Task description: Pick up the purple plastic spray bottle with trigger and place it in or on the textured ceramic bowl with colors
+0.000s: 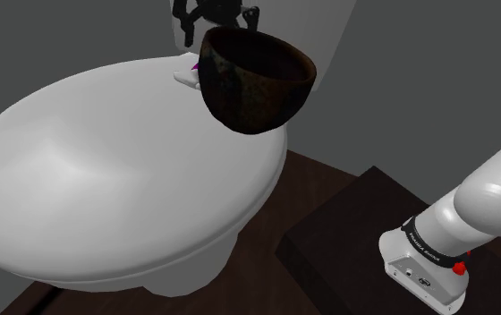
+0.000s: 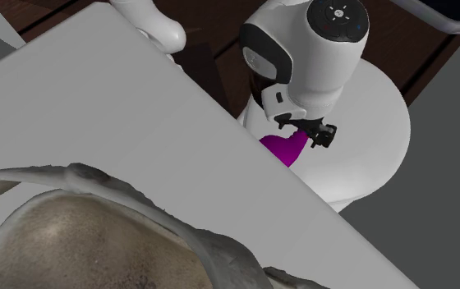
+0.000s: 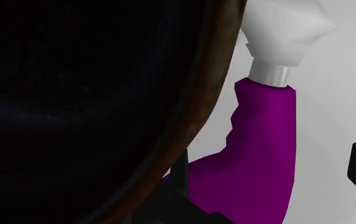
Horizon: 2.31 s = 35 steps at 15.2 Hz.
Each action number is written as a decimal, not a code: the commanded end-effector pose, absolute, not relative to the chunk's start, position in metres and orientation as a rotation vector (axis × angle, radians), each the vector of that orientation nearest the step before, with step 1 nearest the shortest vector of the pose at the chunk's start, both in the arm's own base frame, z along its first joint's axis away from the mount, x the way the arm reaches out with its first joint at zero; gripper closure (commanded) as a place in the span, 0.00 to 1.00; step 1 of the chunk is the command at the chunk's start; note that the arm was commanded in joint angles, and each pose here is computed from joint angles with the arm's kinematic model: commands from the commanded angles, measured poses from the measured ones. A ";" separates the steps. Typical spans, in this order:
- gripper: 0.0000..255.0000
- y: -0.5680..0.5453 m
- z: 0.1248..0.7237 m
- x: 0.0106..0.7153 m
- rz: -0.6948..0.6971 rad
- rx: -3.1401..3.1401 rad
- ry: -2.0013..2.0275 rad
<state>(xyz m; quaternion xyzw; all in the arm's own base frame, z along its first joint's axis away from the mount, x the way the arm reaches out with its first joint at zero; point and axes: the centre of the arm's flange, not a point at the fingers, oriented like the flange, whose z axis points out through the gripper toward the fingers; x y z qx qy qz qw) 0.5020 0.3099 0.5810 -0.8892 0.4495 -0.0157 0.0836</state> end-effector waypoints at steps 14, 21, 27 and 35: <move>1.00 0.317 0.547 0.508 -0.043 -2.648 1.352; 1.00 0.316 0.547 0.508 -0.043 -2.648 1.352; 1.00 0.317 0.568 0.508 -0.043 -2.648 1.352; 1.00 0.317 0.610 0.508 -0.043 -2.648 1.352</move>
